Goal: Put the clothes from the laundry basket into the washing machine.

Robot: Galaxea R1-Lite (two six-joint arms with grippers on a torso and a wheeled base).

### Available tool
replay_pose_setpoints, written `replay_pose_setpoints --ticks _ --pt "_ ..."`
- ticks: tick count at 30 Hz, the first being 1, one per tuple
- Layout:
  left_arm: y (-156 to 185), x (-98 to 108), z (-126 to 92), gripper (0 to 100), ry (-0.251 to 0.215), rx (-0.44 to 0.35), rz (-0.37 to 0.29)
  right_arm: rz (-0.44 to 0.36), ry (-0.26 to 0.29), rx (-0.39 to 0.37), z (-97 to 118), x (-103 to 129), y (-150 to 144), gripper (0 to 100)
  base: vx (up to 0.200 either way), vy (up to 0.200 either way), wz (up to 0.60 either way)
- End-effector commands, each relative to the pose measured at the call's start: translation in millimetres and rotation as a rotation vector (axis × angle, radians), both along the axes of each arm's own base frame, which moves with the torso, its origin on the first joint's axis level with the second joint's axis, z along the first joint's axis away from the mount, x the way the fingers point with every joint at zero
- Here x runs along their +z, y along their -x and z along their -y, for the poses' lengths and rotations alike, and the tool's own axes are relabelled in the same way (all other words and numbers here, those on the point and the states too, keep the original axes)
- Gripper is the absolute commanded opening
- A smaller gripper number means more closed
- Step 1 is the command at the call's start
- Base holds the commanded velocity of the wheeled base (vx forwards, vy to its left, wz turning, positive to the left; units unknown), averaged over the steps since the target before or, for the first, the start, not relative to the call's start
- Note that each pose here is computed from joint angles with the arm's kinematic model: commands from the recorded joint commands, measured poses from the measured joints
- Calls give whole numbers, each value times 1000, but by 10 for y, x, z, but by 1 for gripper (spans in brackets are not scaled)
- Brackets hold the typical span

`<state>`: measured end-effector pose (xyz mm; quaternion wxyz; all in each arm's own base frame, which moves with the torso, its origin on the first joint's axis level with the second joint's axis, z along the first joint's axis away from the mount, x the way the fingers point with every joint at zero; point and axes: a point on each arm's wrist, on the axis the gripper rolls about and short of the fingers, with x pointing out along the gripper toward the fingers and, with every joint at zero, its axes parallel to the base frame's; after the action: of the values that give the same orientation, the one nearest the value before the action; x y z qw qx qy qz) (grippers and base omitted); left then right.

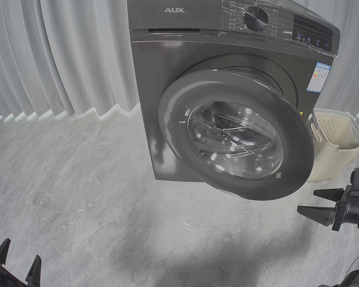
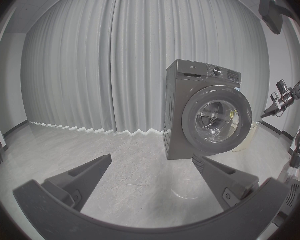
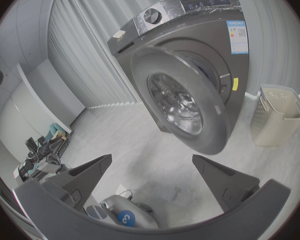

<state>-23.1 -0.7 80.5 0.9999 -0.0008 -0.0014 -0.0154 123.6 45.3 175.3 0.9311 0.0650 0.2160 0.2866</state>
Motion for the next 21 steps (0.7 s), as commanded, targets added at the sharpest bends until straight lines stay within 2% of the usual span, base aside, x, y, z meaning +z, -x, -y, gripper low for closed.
replay_pose_setpoints --ticks 1,7,12,15,17,18,19,21 --pt "-3 -52 0 100 -3 2 -4 -17 -22 39 -152 -77 -252 100 0 0 0" --pt "-3 -47 0 100 3 0 -4 -14 -22 53 -250 -155 -441 100 0 -167 0" --pt "-4 -51 0 100 0 2 -6 28 -38 45 -262 -85 -499 100 0 -200 0" --pt "-4 -51 0 100 -2 2 -6 56 -47 33 -253 -21 -533 100 0 0 0" --pt "-3 -52 0 100 -2 2 -4 77 -44 -13 -214 28 -572 100 0 0 0" --pt "-3 -52 -1 100 -2 3 -4 79 -45 -13 -214 32 -574 100 0 0 0" --pt "-3 -52 -1 100 -2 3 -4 95 -43 -42 -195 74 -605 100 0 -200 0" --pt "-3 -52 -1 100 -2 3 -4 114 -46 -55 -198 123 -641 100 0 -200 0"
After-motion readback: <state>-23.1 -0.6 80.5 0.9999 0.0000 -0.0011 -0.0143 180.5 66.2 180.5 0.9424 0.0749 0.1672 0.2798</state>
